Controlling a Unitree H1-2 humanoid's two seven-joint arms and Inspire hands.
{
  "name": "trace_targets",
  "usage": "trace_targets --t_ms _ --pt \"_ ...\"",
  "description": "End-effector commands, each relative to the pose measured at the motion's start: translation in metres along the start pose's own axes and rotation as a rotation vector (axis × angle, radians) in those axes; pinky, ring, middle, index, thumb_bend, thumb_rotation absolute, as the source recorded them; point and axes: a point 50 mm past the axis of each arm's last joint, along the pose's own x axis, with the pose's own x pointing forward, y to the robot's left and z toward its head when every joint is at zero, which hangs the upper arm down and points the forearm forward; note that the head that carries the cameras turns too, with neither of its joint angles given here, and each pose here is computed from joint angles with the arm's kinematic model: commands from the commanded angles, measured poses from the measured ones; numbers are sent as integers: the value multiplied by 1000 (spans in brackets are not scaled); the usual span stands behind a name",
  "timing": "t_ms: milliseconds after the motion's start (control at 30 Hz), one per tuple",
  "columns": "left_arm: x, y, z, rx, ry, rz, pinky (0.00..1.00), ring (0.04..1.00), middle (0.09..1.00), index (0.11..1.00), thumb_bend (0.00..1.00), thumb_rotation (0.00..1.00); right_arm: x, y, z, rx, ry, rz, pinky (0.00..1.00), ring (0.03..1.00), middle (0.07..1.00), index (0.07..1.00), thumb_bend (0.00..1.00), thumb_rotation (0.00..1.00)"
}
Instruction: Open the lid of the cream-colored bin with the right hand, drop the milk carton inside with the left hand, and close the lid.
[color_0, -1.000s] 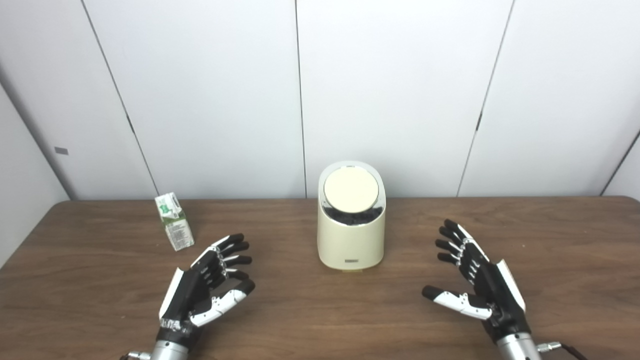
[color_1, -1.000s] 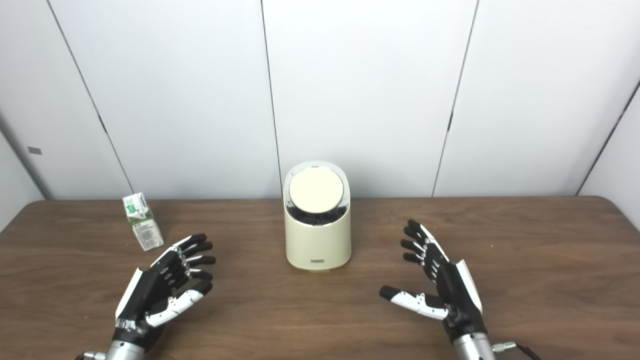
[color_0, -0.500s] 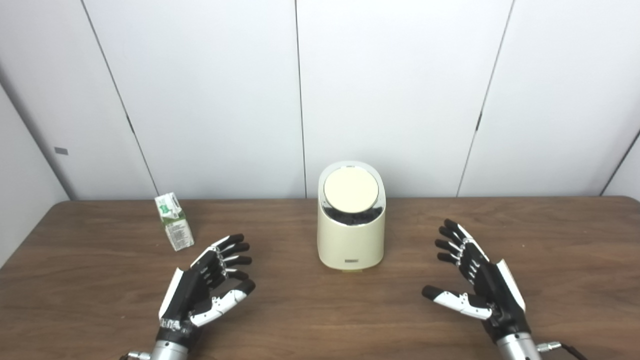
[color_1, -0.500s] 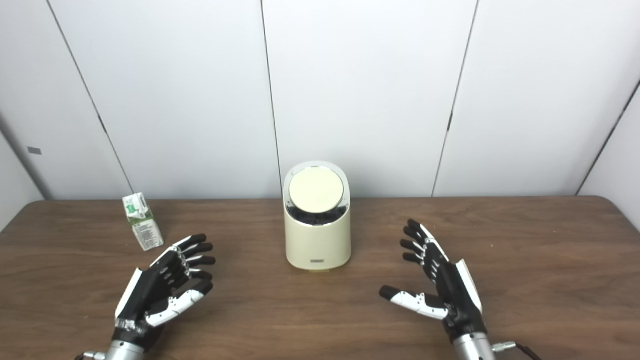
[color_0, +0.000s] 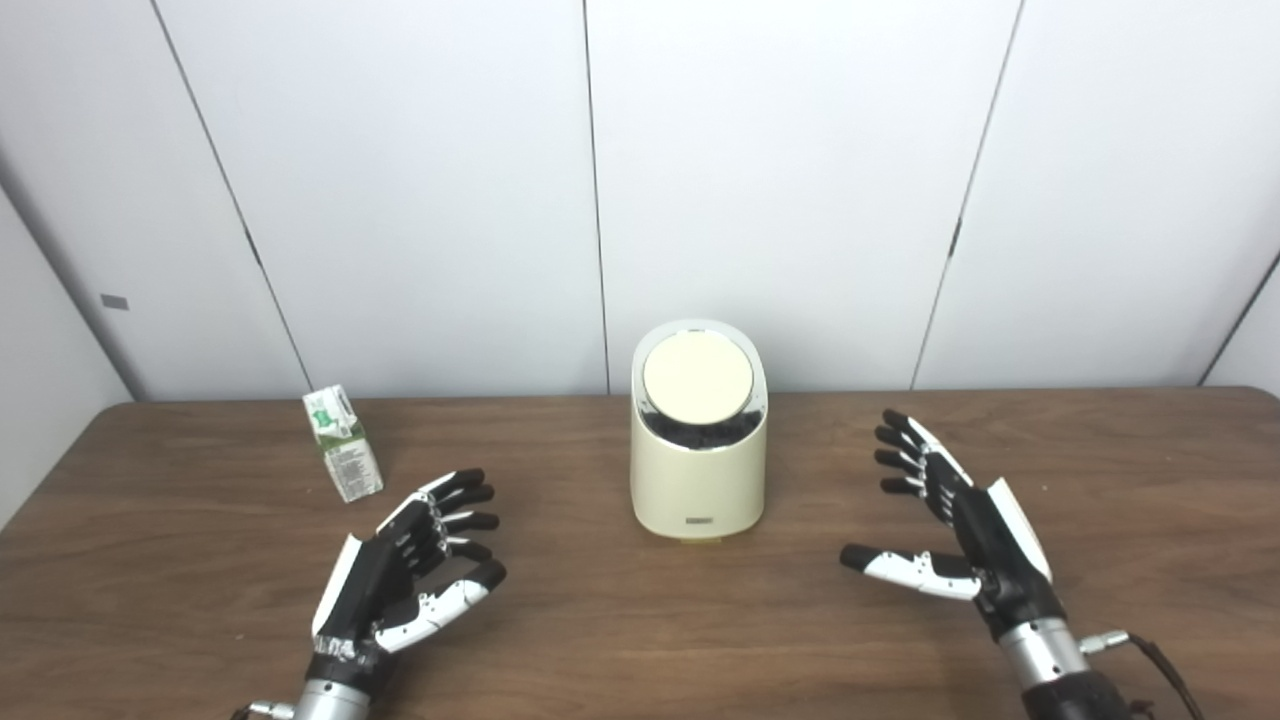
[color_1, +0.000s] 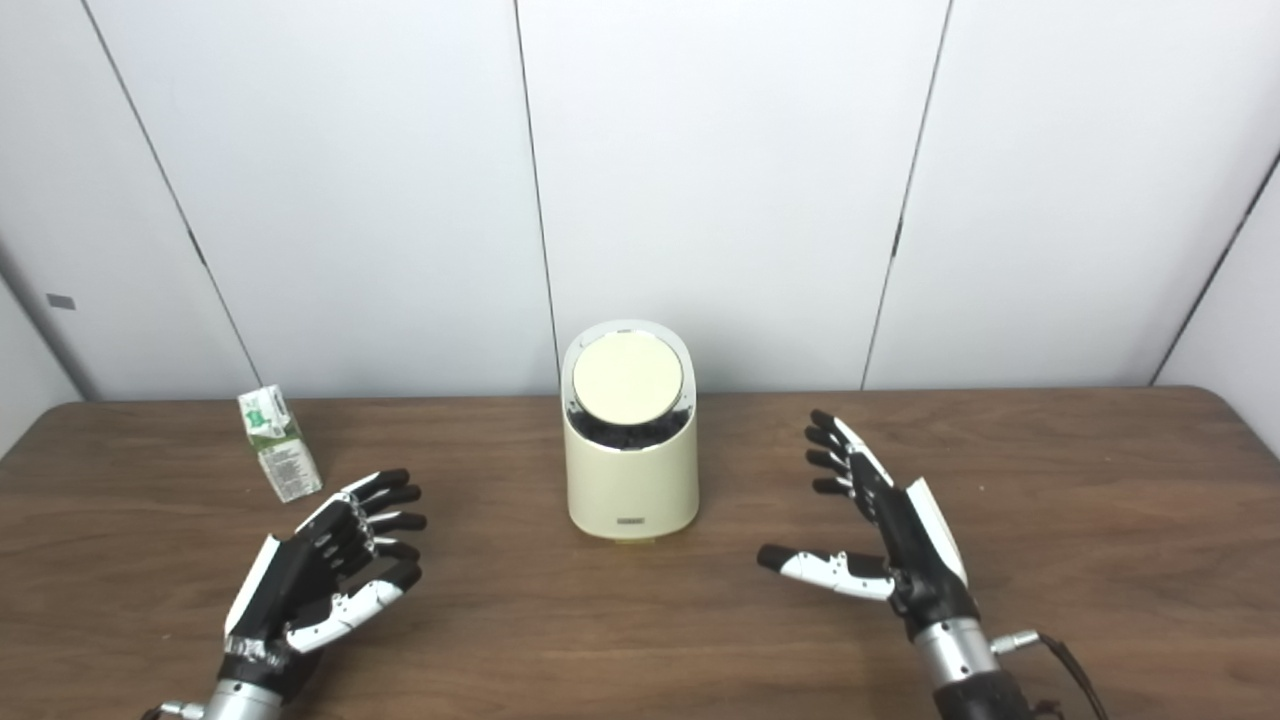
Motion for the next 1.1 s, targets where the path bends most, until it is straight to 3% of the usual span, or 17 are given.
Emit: trace_targets --t_ms 0,167,267,400,500,800,1067 --pt "7 2 6 5 -47 -3 593 715 797 842 725 241 25 -10 28 -43 -91 -36 766 865 883 906 810 413" --pt "5 0 5 18 -41 -2 595 717 796 843 727 257 56 -16 48 -35 -114 -38 798 883 887 911 813 381" --pt "5 0 7 25 -43 -3 591 713 793 840 723 266 70 -17 61 -13 -100 -20 799 892 906 924 837 414" --pt "5 -1 6 21 -40 -5 593 715 793 844 723 258 89 -18 74 21 -105 -1 745 887 905 909 878 418" --pt "5 -1 7 13 -40 -6 601 719 796 849 714 245 100 -16 86 -3 -110 14 723 871 884 887 873 414" --pt "5 -4 6 21 -41 -1 600 718 797 852 721 267 127 -9 115 -105 -94 51 812 881 898 921 833 423" --pt "5 -2 4 23 -37 -1 598 720 796 849 719 262 148 -3 126 -177 -116 65 745 867 896 910 840 424"
